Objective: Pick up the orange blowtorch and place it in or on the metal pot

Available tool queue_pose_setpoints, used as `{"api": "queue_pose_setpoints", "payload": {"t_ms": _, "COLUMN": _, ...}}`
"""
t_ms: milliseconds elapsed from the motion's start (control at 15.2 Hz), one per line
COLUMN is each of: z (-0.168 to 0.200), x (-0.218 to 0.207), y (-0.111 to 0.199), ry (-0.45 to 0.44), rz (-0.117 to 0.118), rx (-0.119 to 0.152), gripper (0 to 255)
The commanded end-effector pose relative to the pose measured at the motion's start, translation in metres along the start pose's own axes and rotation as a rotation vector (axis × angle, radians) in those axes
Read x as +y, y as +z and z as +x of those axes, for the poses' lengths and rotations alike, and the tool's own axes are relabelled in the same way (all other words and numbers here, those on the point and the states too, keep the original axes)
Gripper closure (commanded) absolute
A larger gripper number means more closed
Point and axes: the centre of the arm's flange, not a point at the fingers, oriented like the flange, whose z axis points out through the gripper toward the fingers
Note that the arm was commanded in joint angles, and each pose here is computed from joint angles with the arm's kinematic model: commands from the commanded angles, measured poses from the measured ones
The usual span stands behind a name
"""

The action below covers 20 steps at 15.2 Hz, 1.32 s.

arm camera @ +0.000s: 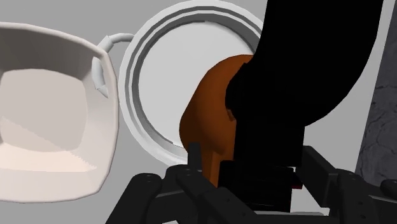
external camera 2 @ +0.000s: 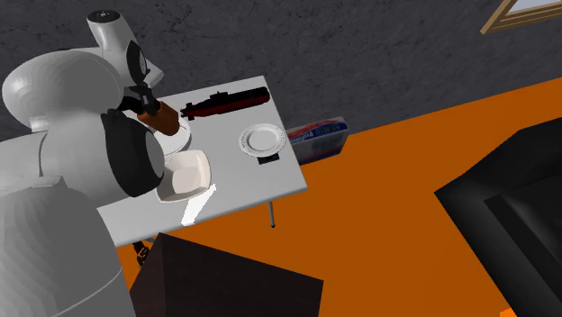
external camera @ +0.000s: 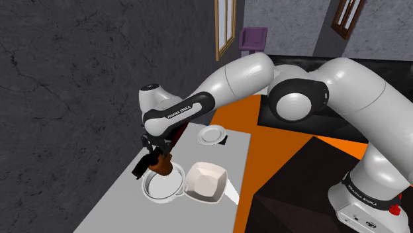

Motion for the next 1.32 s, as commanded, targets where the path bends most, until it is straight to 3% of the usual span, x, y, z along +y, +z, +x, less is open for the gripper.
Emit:
{"api": "queue_pose_setpoints", "payload": {"t_ms": 0, "z": 0.009, "x": 0.004, "y": 0.01, "ry": 0.007, "rz": -0.014, "rx": 0.008, "gripper": 255}}
{"api": "queue_pose_setpoints", "payload": {"t_ms": 198, "z": 0.009, "x": 0.004, "y": 0.01, "ry": 0.007, "rz": -0.014, "rx": 0.008, "gripper": 255}}
{"api": "queue_pose_setpoints", "payload": {"t_ms": 264, "z": 0.009, "x": 0.003, "y": 0.011, "ry": 0.007, "rz": -0.014, "rx": 0.008, "gripper": 0}}
{"api": "queue_pose_setpoints", "payload": {"t_ms": 594, "z": 0.009, "x": 0.004, "y": 0.01, "ry": 0.007, "rz": -0.014, "rx": 0.008, "gripper": 0}}
{"api": "queue_pose_setpoints", "payload": {"t_ms": 858, "z": 0.009, "x": 0.003, "y": -0.04, "ry": 0.007, "rz": -0.014, "rx": 0.008, "gripper": 0}}
{"api": "queue_pose_setpoints", "payload": {"t_ms": 1254, "z": 0.009, "x": 0.003, "y": -0.04, "ry": 0.007, "rz": -0.014, "rx": 0.008, "gripper": 0}}
